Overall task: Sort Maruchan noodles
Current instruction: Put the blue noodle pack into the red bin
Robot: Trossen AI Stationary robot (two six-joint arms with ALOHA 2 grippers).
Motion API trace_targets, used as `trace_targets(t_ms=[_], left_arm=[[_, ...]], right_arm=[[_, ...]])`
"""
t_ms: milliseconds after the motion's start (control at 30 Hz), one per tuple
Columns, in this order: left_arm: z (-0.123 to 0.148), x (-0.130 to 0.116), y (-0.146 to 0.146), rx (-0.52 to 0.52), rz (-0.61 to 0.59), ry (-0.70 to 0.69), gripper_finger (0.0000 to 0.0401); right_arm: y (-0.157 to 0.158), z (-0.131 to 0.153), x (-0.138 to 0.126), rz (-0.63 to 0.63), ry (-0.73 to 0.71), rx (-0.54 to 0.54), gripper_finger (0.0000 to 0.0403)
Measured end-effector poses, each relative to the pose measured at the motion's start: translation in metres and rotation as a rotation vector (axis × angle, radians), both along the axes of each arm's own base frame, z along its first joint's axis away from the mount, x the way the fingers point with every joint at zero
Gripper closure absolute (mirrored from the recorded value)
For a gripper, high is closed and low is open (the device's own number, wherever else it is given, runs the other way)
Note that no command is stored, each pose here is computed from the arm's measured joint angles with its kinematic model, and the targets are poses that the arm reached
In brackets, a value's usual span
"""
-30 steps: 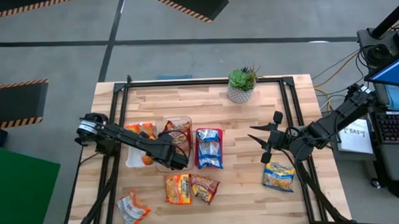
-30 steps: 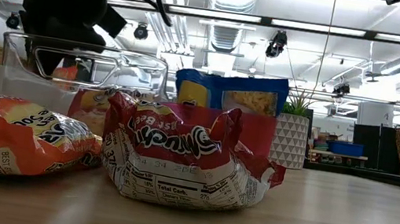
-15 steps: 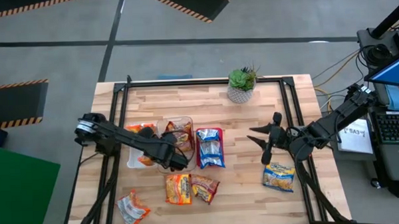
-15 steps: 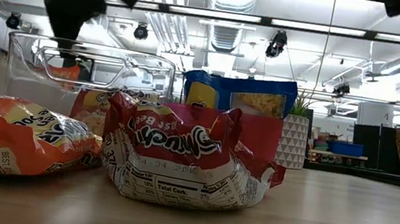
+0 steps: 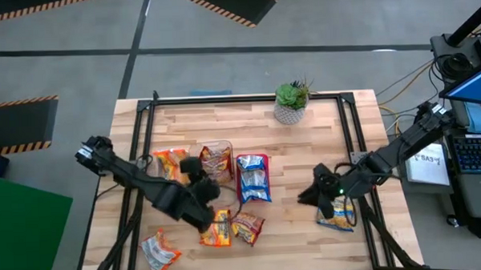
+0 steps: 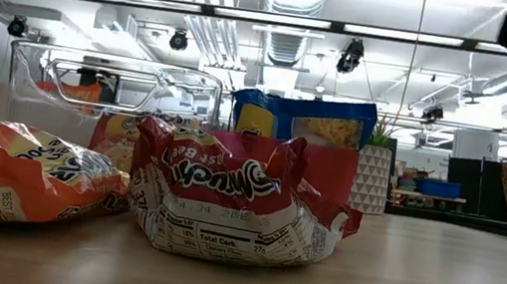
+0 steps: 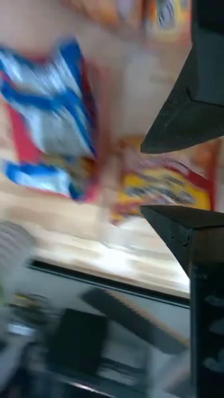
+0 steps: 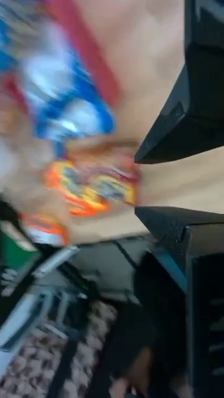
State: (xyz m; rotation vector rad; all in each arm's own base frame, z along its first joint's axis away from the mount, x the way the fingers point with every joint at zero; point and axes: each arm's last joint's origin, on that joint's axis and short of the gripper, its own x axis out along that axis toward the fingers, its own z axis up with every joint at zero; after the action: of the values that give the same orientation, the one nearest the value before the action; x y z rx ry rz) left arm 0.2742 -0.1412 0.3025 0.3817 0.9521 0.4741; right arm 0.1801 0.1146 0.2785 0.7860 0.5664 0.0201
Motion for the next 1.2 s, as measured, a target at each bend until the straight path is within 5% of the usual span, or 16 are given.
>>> trace_targets(t_ms=[133, 267, 367, 467, 667, 1067, 1200], left_arm=[[-0.005, 0.001, -0.021, -0.001, -0.143, -0.05, 0.0273], [-0.013, 0.002, -0.033, -0.01, -0.215, -0.096, 0.0276], [-0.021, 0.003, -0.035, -0.017, -0.219, -0.108, 0.0282], [-0.027, 0.001, -0.034, -0.021, -0.205, -0.103, 0.0288], [-0.035, -0.001, -0.032, -0.016, -0.197, -0.087, 0.0299], [-0.037, -0.001, -0.032, -0.022, -0.182, -0.091, 0.0301], [-0.037, -0.001, -0.032, -0.024, -0.179, -0.093, 0.0301]], right_arm=[[0.008, -0.018, 0.002, 0.066, 0.222, 0.148, 0.032], [0.008, -0.05, -0.01, 0.024, 0.684, 0.23, 0.0346], [0.003, -0.072, -0.025, -0.088, 1.063, 0.192, 0.0356], [0.0, -0.084, -0.031, -0.138, 1.258, 0.125, 0.0357], [0.006, -0.099, -0.026, -0.075, 1.326, 0.069, 0.0326], [0.026, -0.123, -0.012, 0.003, 1.355, 0.11, 0.0176], [0.028, -0.131, -0.008, -0.011, 1.338, 0.07, 0.0159]])
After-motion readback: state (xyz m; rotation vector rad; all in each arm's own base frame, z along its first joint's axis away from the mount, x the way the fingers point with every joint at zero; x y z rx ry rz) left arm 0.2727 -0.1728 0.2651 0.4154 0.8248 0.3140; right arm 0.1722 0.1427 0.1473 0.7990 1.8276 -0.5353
